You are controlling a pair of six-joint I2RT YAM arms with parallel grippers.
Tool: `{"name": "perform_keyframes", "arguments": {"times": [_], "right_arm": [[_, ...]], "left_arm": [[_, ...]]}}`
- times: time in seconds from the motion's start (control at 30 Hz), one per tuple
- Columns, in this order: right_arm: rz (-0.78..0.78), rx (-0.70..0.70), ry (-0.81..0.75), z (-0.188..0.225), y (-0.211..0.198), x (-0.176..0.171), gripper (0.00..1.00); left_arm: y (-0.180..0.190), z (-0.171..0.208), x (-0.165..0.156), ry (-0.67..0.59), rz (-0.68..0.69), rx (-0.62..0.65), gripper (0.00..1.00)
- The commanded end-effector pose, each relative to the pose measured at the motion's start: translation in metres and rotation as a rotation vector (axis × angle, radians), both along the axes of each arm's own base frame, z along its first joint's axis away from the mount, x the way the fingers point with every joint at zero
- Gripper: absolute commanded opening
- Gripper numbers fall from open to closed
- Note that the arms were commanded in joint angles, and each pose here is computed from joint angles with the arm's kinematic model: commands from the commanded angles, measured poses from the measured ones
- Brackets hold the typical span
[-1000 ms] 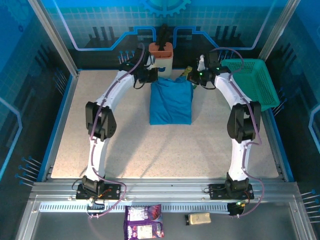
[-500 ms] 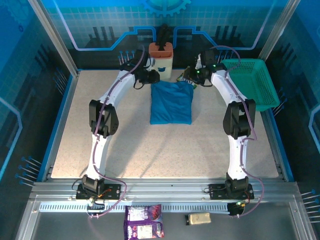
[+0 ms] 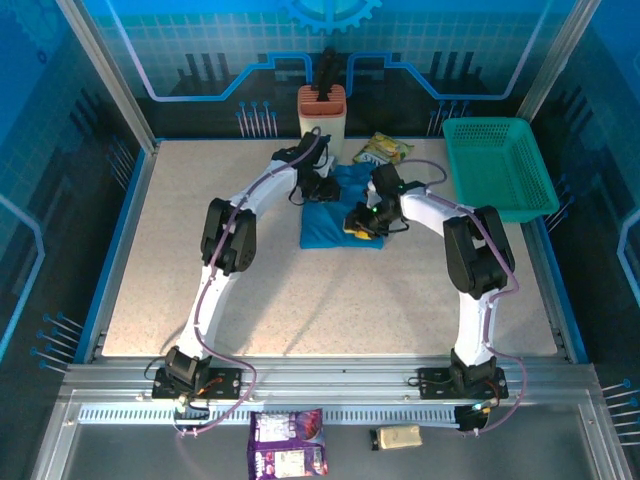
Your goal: Fold the inside-out t-shirt
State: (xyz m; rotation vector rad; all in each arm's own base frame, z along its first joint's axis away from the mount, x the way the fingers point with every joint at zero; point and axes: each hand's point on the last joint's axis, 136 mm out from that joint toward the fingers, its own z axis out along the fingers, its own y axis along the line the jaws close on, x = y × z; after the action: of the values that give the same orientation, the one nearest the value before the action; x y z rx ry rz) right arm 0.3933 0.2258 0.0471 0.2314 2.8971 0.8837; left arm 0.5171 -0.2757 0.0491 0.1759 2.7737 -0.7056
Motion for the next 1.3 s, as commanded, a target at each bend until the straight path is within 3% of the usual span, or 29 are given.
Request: {"name": "perform_keyframes", "arguments": {"times": [0.0,0.17,0.3,0.5,0.7,1.0,1.27], "right_arm": [[-0.031,0.044,-0.023,0.000,-0.011,0.010,0.36],[-0.067,-0.080,-0.024,-0.007,-0.058,0.016,0.36],[-0.054,-0.149,-0.062,0.016,-0.074,0.011,0.37],[0.067,0.028,-0.092,0.058,-0.011,-0.036,0.38],[0.162,0.123,-0.062,0.051,0.057,-0.072,0.39],[0.172,0.078,-0.085,0.028,0.099,-0.042,0.38],[0.200,-0.066,-0.052,-0.014,0.103,-0.030,0.37]], "left_arm": [[0.010,-0.001,-0.019,0.046,-0.024,-0.010,0.21],[0.014,0.000,-0.047,0.090,0.008,-0.068,0.24],[0.015,0.002,-0.076,0.155,0.081,-0.137,0.25],[0.008,0.001,-0.126,0.201,0.155,-0.160,0.27],[0.004,0.009,-0.166,0.183,0.192,-0.149,0.27],[0.091,0.032,-0.169,0.106,0.434,-0.109,0.27],[0.124,0.045,-0.174,0.076,0.468,-0.113,0.28]]}}
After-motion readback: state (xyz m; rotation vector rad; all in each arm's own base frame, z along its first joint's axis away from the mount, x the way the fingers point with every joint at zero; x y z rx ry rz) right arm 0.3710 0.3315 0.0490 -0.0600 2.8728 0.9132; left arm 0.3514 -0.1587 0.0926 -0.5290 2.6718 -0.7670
